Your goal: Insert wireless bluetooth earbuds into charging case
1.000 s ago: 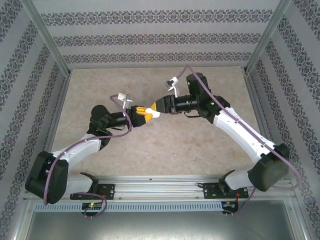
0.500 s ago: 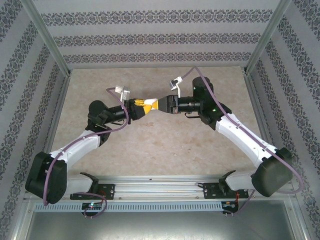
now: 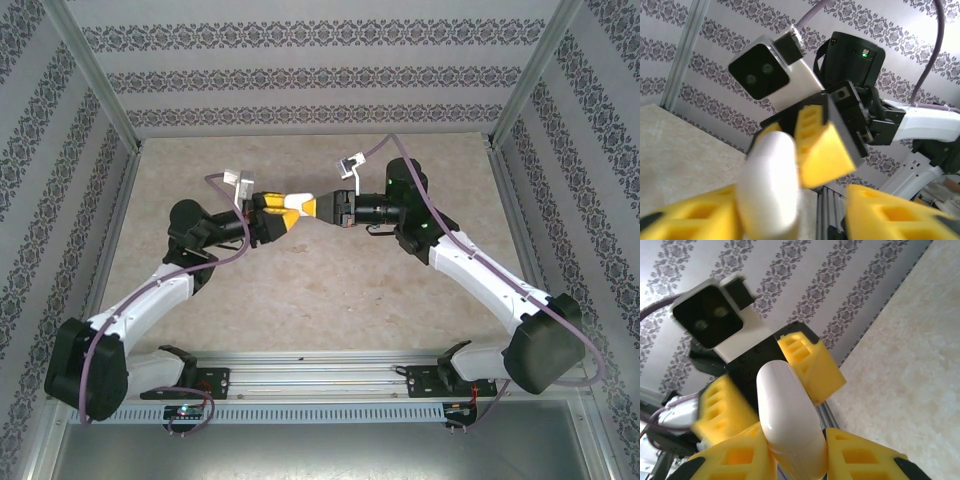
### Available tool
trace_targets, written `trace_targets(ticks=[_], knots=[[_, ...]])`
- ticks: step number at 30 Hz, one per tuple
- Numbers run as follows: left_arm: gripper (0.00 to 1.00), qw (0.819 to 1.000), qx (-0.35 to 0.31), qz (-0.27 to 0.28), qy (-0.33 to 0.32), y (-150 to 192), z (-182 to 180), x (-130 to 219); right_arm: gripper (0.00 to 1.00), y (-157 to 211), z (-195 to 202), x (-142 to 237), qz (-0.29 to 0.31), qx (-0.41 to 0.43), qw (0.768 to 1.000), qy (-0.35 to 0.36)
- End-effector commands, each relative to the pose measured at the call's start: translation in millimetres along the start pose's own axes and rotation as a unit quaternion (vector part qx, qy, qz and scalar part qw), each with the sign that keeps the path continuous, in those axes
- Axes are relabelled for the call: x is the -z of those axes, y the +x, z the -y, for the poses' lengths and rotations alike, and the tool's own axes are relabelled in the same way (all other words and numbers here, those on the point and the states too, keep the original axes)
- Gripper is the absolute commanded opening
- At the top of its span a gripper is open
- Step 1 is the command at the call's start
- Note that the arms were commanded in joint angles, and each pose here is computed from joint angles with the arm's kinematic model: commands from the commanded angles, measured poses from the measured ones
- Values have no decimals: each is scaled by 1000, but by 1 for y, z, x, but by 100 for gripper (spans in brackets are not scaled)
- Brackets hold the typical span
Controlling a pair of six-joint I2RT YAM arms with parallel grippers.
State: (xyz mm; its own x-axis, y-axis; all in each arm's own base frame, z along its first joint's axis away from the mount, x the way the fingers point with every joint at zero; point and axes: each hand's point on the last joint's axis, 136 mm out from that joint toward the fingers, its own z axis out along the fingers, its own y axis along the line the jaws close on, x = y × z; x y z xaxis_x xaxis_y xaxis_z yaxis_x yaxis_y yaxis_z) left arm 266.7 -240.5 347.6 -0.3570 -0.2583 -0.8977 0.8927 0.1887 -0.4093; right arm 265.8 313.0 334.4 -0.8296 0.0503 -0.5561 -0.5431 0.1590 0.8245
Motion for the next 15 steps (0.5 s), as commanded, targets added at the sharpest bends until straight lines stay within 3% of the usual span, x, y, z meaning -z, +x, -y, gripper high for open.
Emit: trace_targets(ticks=[1, 6, 11, 15], knots=[[71, 996, -78, -3, -43, 2, 1, 13, 12, -13, 13, 6, 46, -7, 998, 41], [88, 972, -142, -2, -186, 1, -18, 47, 12, -15, 68, 15, 82, -74, 984, 137], [90, 938, -153, -55, -307, 14, -41, 80, 13, -7, 136, 15, 107, -149, 958, 222], [90, 929, -144, -72, -333, 24, -47, 90, 13, -1, 182, -8, 120, -199, 945, 232]])
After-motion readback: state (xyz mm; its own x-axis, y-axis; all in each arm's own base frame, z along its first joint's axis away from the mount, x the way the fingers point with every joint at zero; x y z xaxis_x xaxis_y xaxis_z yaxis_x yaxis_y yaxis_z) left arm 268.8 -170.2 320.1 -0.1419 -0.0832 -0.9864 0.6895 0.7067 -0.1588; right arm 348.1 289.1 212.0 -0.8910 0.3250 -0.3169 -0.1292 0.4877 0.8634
